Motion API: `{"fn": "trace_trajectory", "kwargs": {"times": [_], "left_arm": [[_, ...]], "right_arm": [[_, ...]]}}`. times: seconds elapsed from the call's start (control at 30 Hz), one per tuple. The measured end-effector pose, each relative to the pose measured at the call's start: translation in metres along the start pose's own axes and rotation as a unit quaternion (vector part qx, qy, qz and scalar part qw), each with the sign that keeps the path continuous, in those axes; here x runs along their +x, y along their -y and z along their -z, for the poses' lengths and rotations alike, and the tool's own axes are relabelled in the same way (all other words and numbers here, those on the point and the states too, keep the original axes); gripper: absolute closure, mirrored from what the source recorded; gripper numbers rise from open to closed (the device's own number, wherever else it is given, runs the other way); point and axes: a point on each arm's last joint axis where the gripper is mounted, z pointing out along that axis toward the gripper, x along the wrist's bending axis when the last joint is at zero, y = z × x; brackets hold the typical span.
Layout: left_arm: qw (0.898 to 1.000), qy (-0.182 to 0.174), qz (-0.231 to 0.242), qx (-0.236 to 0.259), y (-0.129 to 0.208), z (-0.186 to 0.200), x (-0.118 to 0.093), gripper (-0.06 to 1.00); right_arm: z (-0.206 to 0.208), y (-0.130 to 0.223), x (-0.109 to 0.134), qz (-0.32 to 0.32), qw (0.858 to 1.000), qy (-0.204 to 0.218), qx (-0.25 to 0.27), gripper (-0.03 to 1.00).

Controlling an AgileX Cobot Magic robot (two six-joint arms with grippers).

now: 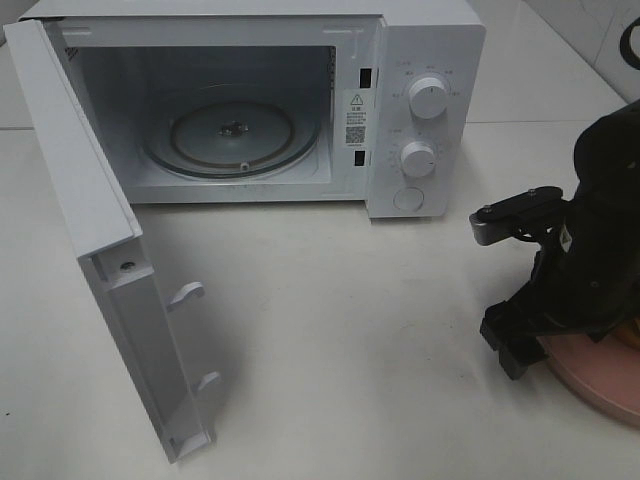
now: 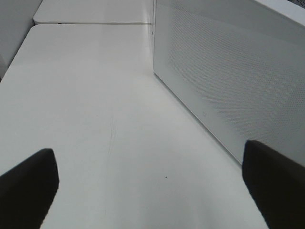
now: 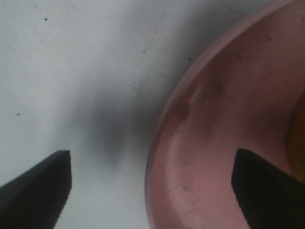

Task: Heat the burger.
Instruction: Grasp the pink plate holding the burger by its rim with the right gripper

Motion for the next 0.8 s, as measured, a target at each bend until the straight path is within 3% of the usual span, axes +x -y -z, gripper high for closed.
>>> {"fn": "trace_trajectory", "kwargs": {"times": [0.43,0.8], "left_arm": [[1.0,0.0,0.0,0.0,0.0,0.0,0.0,-0.02],[1.0,0.0,0.0,0.0,0.0,0.0,0.0,-0.02]], "right_arm": [[-0.009,-0.004,-0.006,-0.001,1.0,0.002,-0.012,0.11],[-0.023,-0.002,-0.007,-0.002,1.0,0.002,0.014,0.14]]}}
